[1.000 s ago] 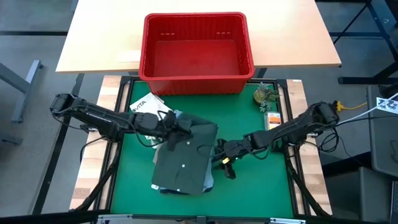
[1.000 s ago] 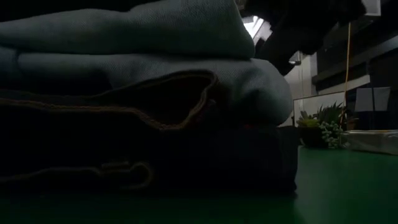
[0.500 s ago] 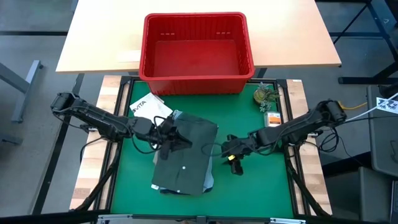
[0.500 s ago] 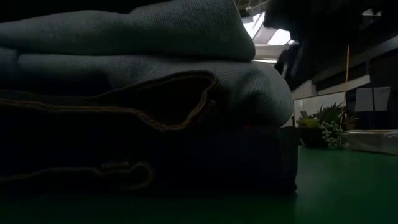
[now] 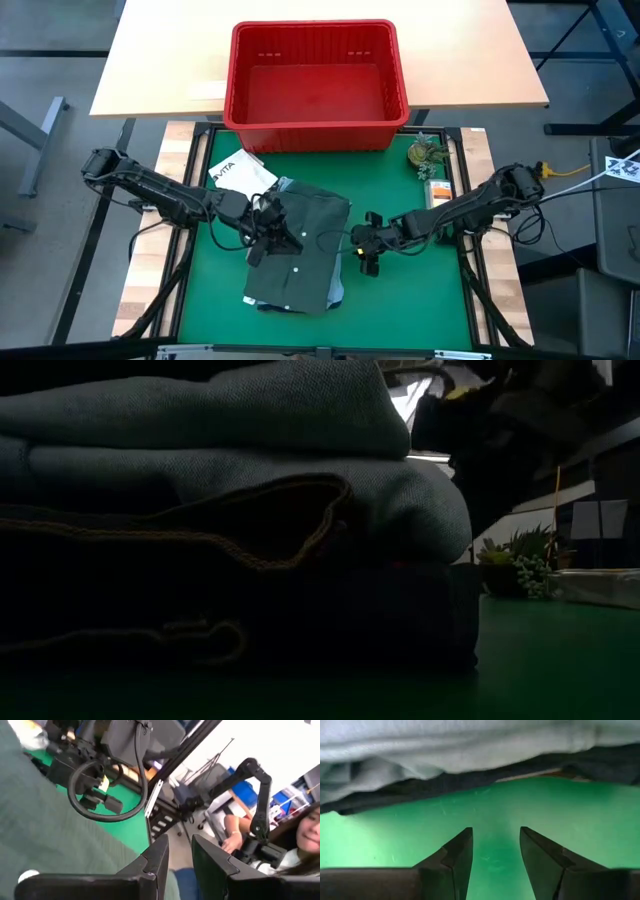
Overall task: Fold Laundry from Bin
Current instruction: Put the stacked clothing into the organizer bin
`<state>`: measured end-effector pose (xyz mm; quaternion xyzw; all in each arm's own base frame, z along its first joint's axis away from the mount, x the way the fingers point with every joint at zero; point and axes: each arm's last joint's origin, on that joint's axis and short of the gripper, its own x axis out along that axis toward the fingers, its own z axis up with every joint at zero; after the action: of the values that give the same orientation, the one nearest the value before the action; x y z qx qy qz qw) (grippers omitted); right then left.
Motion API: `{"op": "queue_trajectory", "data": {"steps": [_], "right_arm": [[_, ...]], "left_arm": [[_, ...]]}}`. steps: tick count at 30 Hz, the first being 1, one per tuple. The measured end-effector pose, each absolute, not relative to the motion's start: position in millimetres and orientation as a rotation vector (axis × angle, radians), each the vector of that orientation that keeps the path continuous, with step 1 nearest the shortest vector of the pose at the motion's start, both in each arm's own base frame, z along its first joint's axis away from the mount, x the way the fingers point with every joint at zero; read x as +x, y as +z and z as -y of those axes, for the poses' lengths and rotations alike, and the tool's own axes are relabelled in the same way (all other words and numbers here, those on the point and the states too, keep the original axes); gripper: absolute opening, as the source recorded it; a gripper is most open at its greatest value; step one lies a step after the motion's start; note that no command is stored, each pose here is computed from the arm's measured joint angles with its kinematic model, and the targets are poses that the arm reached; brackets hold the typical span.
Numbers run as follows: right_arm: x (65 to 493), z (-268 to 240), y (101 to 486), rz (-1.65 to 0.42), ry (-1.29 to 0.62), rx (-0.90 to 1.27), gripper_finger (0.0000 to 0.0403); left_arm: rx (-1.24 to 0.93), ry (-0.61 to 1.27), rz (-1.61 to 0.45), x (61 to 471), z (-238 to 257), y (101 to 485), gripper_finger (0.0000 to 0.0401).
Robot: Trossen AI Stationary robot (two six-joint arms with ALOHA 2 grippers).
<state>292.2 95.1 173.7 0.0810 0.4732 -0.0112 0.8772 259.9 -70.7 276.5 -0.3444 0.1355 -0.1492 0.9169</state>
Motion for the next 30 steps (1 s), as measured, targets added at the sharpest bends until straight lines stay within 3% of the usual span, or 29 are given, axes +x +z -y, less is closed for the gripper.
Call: {"op": "queue_trajectory", "data": {"steps": [14, 24, 30], "right_arm": [[308.4, -102.7, 158.2, -0.936, 0.018, 0.287, 0.0165], [310.7, -101.9, 159.8, -0.902, -0.065, 0.406, 0.0252], [309.0, -90.2, 156.0, -0.951, -0.156, 0.467, 0.0270]], "left_arm": [[-0.700, -0.267, -0.404, 255.6, 69.6, 265.9, 0.0080], [-0.669, -0.271, -0.400, 249.7, 66.7, 270.7, 0.0080], [-0.664, -0.259, -0.476, 245.2, 66.0, 265.7, 0.0080]]}}
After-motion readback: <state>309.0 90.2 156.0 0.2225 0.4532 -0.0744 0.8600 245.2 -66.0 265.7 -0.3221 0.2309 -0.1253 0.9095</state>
